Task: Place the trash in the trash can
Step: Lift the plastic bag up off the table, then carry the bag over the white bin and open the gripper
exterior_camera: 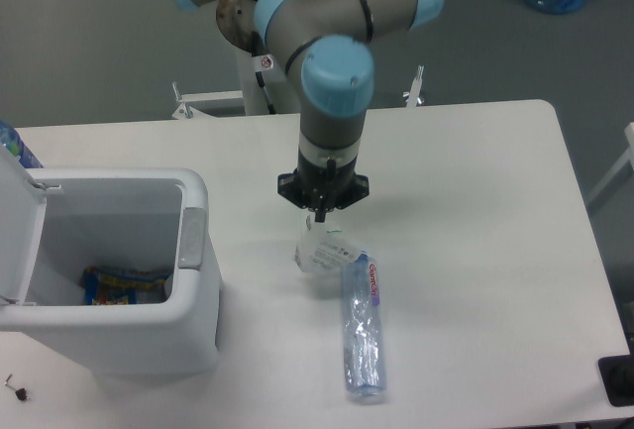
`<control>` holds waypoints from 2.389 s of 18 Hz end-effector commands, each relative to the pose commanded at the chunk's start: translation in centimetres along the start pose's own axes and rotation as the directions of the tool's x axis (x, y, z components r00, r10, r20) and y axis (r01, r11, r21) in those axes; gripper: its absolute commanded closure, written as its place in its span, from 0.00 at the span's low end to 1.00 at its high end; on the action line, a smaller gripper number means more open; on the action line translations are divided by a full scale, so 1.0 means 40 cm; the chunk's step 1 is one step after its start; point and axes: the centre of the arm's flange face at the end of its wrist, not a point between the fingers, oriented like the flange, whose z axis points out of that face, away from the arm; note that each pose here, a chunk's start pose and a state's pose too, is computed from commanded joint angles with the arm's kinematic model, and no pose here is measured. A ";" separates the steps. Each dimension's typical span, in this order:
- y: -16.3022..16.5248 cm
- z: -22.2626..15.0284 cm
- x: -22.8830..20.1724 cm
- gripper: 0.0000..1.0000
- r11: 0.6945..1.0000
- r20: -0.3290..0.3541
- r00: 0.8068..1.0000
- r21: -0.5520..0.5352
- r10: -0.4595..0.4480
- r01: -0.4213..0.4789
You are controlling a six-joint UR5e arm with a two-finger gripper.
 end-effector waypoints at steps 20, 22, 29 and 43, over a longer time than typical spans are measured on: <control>-0.114 -0.465 0.100 1.00 0.896 -0.257 0.966 0.420 -0.035 0.144; -0.103 -0.475 0.156 1.00 0.897 -0.263 0.965 0.426 0.002 0.114; -0.093 -0.382 0.397 1.00 0.925 -0.320 0.934 0.379 0.155 -0.024; -0.067 -0.259 0.470 0.00 0.923 -0.325 0.919 0.374 0.224 -0.093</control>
